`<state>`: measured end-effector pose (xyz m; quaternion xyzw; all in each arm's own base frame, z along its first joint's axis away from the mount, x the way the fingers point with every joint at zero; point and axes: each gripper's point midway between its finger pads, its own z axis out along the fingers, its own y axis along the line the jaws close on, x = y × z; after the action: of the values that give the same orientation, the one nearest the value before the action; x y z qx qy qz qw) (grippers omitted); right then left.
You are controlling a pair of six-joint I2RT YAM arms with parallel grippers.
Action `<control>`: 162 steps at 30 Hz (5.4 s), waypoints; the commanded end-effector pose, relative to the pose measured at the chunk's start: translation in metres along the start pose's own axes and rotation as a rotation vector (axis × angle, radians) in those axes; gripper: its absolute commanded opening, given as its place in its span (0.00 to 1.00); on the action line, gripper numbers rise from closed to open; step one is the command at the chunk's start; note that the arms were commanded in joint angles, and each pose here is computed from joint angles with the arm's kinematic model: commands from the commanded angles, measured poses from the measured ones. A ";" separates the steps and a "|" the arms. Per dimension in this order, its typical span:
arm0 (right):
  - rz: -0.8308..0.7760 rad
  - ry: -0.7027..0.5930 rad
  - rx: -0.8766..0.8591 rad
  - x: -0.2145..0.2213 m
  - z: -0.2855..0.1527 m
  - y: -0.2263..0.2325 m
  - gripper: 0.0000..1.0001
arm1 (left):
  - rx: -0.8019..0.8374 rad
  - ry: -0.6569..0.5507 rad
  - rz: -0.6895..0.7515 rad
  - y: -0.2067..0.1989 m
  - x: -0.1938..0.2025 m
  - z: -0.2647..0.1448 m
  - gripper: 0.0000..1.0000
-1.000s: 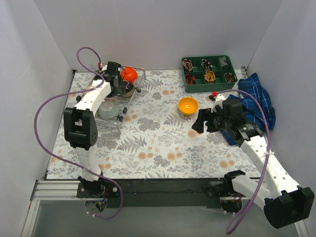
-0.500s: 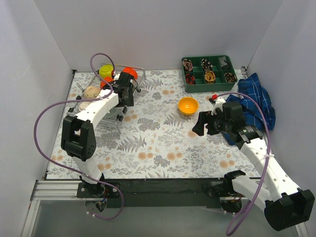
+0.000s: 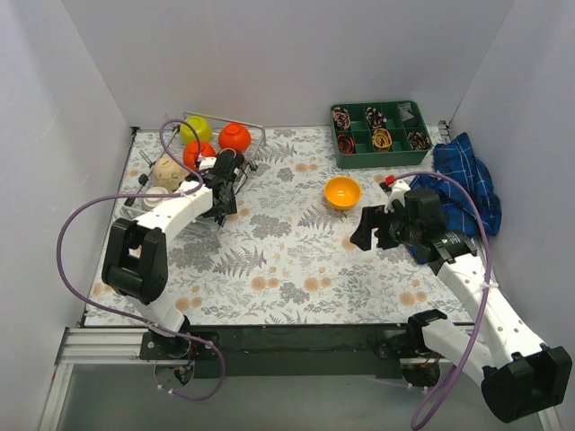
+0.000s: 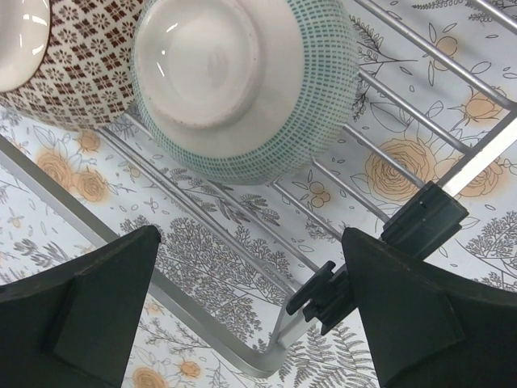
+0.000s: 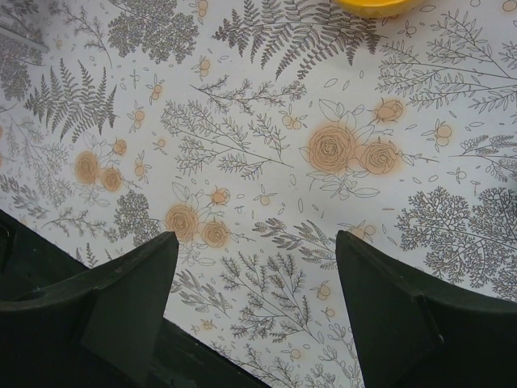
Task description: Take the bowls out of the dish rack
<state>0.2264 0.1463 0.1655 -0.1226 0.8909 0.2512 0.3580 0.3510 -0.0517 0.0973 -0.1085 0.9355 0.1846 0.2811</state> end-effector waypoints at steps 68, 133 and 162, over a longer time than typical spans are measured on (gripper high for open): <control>-0.059 0.002 -0.045 0.009 0.018 -0.002 0.87 | -0.302 0.129 0.392 0.010 0.018 0.021 0.98; -0.081 -0.057 -0.060 -0.009 0.003 0.008 0.87 | -0.049 -0.062 0.280 -0.053 -0.050 0.010 0.48; -0.084 -0.036 -0.055 -0.006 0.007 0.005 0.87 | 0.020 -0.099 -0.026 -0.024 -0.040 -0.032 0.57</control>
<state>0.2265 0.1513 0.1517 -0.1553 0.8820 0.2594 0.3616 0.3699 -0.0690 0.1084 -0.0614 0.9257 0.2423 0.2839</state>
